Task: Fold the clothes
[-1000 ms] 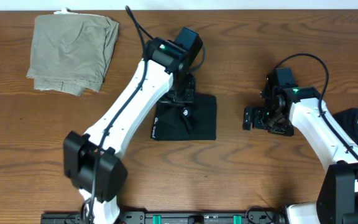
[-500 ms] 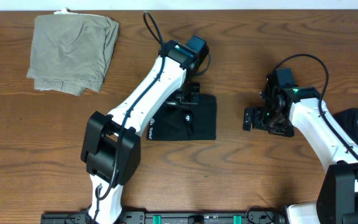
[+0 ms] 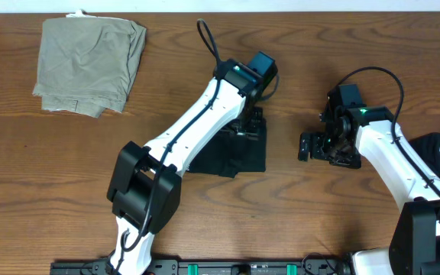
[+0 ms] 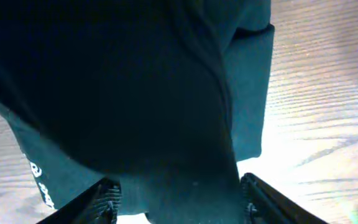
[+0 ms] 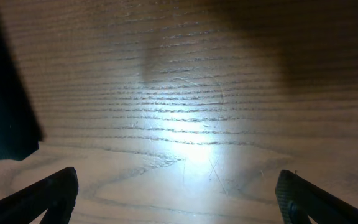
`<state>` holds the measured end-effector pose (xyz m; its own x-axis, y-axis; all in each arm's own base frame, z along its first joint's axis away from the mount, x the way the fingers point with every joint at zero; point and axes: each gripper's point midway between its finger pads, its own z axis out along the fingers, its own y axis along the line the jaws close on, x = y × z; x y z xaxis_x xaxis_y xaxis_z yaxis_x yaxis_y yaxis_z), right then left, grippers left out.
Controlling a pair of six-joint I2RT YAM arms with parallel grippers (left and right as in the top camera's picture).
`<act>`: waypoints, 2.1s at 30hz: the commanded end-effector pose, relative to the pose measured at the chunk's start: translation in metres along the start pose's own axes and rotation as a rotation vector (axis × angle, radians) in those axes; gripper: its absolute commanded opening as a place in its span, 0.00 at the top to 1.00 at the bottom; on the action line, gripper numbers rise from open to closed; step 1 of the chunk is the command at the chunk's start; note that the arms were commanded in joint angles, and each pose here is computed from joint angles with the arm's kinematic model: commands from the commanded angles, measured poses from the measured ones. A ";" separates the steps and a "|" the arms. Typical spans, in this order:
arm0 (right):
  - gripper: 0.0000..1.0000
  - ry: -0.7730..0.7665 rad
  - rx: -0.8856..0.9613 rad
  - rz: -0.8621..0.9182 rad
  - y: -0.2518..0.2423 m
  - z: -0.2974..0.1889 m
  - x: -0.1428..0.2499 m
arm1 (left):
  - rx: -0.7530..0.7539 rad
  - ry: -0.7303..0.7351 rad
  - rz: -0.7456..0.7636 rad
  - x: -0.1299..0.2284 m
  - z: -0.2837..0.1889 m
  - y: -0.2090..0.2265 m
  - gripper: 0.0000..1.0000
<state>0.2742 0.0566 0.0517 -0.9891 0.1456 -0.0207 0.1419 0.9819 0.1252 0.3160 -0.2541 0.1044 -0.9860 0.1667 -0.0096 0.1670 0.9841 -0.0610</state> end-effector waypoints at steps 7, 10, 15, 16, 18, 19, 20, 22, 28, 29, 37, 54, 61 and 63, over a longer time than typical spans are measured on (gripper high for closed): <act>0.01 0.011 -0.007 0.019 -0.001 0.001 0.002 | 0.009 -0.031 -0.004 -0.007 -0.007 -0.001 0.35; 0.01 0.016 -0.027 0.019 0.002 0.001 0.002 | 0.057 -0.070 0.025 -0.013 -0.025 -0.011 0.35; 0.01 0.019 -0.064 0.018 0.009 0.001 0.002 | 0.221 -0.182 0.109 -0.019 -0.086 -0.037 0.34; 0.01 0.021 -0.071 0.018 0.010 0.001 0.003 | 0.233 -0.213 0.114 -0.019 -0.099 -0.037 0.32; 0.01 0.024 -0.083 0.018 0.012 0.001 0.003 | 0.237 -0.269 0.111 -0.017 -0.120 -0.031 0.28; 0.01 0.026 -0.098 0.018 0.014 0.000 0.003 | 0.221 -0.303 0.099 -0.016 -0.132 -0.022 0.25; 0.01 0.027 -0.110 0.018 0.017 -0.001 0.003 | 0.197 -0.336 0.081 -0.015 -0.144 -0.010 0.20; 0.02 0.017 -0.143 0.014 0.023 -0.005 0.001 | 0.156 -0.380 0.041 -0.012 -0.162 0.014 0.02; 0.06 -0.098 -0.332 -0.059 0.062 -0.054 -0.023 | 0.088 -0.405 -0.161 0.005 -0.196 0.104 0.02; 0.06 -0.131 -0.396 -0.095 0.074 -0.069 -0.028 | 0.076 -0.394 -0.200 0.007 -0.196 0.118 0.02; 0.81 -0.233 -0.763 -0.234 0.163 -0.127 -0.043 | 0.001 -0.250 -0.413 0.019 -0.151 0.193 0.02; 0.99 -0.058 -0.905 -0.305 0.291 -0.044 -0.020 | 0.002 -0.016 -0.924 0.071 -0.056 0.283 0.02; 0.99 0.125 -0.829 -0.203 0.273 0.028 -0.013 | 0.005 -0.013 -0.918 0.071 -0.055 0.281 0.02; 0.99 0.164 -0.780 -0.162 0.262 0.048 -0.011 | 0.005 -0.013 -0.918 0.071 -0.055 0.281 0.02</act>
<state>0.3265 0.3249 0.0565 -0.9954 -0.0871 -0.0401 -0.0843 0.5952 0.7992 0.2940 0.0399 0.1424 -0.7420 -0.6701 0.0213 -0.6702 0.7404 -0.0513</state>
